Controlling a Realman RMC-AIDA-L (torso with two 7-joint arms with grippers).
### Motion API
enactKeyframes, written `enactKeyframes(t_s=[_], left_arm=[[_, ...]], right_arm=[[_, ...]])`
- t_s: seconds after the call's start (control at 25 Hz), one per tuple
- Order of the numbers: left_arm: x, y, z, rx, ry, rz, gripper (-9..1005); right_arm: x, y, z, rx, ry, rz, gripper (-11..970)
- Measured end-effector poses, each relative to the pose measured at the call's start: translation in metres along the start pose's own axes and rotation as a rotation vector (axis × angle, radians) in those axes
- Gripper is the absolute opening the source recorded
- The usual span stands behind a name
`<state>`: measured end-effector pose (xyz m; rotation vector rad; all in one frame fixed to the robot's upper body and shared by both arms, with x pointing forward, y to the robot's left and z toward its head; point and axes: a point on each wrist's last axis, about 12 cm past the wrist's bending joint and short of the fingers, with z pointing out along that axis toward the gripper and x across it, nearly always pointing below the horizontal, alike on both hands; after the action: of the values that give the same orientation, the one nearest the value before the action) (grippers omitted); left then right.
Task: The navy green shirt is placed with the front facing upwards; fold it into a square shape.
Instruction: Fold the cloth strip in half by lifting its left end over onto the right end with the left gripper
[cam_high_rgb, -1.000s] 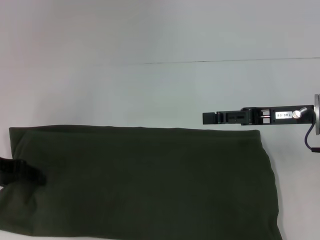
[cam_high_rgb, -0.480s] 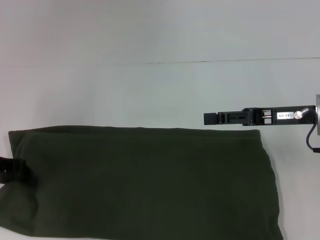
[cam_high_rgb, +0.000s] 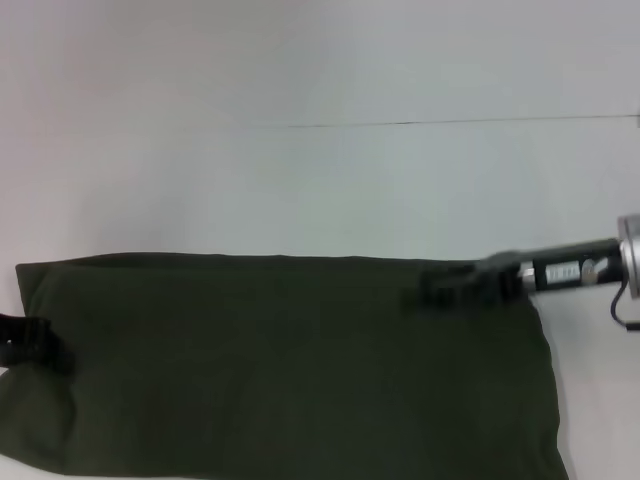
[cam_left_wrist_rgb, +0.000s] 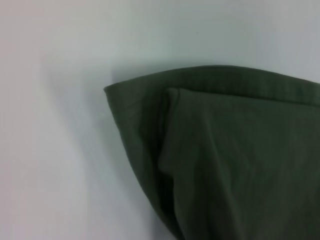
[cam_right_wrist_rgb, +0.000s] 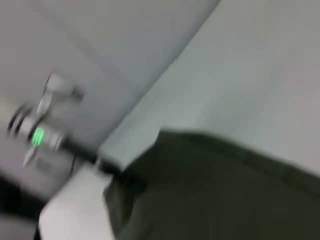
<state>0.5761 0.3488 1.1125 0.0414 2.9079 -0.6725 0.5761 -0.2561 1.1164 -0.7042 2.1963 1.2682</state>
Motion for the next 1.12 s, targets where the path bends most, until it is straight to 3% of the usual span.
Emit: enactKeyframes(t_s=[0.2, 0.32, 0.68, 0.84, 1.12], left_arm=[[0.000, -0.001, 0.000, 0.001, 0.004, 0.005, 118], [0.000, -0.001, 0.000, 0.005, 0.007, 0.005, 120], [-0.002, -0.008, -0.010, 0.054, -0.006, 0.013, 123], [-0.008, -0.025, -0.029, 0.124, -0.030, 0.039, 125], [-0.009, -0.052, -0.040, 0.265, -0.034, 0.066, 128]], right_arm=[[0.013, 0.009, 0.004, -0.070, 0.112, -0.287, 816], [0.016, 0.010, 0.001, -0.069, 0.113, -0.381, 813], [0.022, 0.009, 0.004, -0.046, 0.094, -0.439, 808], [0.028, 0.008, 0.004, -0.044, 0.086, -0.483, 808], [0.039, 0.001, 0.001, 0.013, 0.053, -0.554, 807]])
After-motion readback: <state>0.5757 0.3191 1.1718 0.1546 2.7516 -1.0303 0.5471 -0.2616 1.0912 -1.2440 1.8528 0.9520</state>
